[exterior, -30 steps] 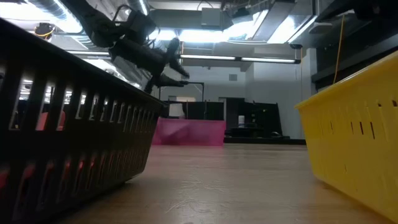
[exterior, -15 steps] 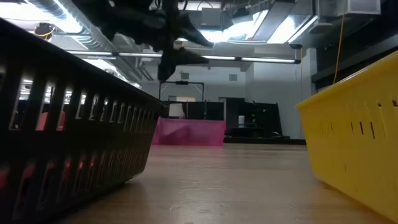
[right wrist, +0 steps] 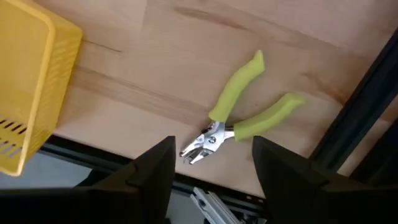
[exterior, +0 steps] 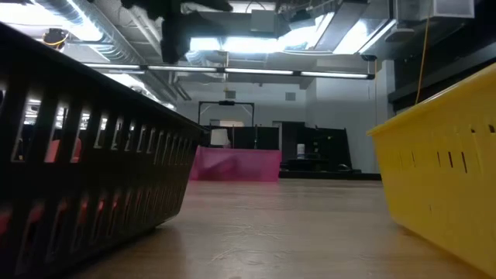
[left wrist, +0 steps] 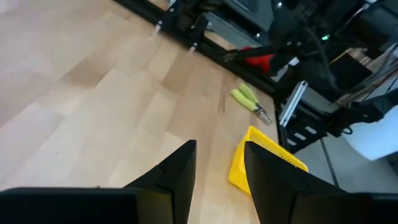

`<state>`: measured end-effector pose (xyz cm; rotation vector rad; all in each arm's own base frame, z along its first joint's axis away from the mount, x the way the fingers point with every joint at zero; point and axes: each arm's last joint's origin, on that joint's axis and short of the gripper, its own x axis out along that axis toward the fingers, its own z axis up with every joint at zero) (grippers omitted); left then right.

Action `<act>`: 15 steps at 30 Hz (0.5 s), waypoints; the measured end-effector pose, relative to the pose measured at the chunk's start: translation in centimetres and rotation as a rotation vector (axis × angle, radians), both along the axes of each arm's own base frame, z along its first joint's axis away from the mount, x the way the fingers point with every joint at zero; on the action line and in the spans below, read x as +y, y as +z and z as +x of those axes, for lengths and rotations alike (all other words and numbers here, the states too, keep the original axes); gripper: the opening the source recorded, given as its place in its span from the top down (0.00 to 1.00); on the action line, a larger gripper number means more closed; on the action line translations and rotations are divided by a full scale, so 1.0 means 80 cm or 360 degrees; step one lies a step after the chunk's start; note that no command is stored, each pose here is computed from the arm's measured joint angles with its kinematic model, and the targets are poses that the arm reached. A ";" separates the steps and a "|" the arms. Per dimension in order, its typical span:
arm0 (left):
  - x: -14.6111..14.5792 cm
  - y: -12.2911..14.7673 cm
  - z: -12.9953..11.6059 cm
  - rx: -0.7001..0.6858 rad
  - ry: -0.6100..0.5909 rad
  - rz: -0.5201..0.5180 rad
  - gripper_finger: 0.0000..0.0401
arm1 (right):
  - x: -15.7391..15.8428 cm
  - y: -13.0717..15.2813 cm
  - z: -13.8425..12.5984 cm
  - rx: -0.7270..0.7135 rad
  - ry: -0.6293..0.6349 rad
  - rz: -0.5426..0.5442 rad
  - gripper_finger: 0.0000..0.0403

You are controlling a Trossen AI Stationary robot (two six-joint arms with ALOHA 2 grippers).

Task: Pick & Place School Supplies
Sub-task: Put the green hole puncher into the yellow bin

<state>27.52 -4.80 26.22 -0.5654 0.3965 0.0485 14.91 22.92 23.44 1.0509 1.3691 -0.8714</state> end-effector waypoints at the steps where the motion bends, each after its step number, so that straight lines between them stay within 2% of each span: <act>1: -0.003 0.003 -0.002 -0.0013 0.0000 0.0005 0.67 | 0.001 0.000 0.001 0.0003 0.0004 -0.0005 0.48; 8: -0.011 0.011 -0.009 -0.0057 -0.0008 0.0009 0.67 | 0.004 -0.003 -0.004 0.0125 0.0253 0.0044 0.54; 12: -0.014 0.012 -0.010 -0.0064 -0.0034 -0.0013 0.67 | 0.011 -0.005 -0.006 0.0112 0.0228 0.0082 0.56; 15: -0.020 0.012 -0.011 -0.0065 -0.0049 -0.0016 0.67 | 0.015 -0.015 -0.004 0.0175 0.0246 0.0048 0.56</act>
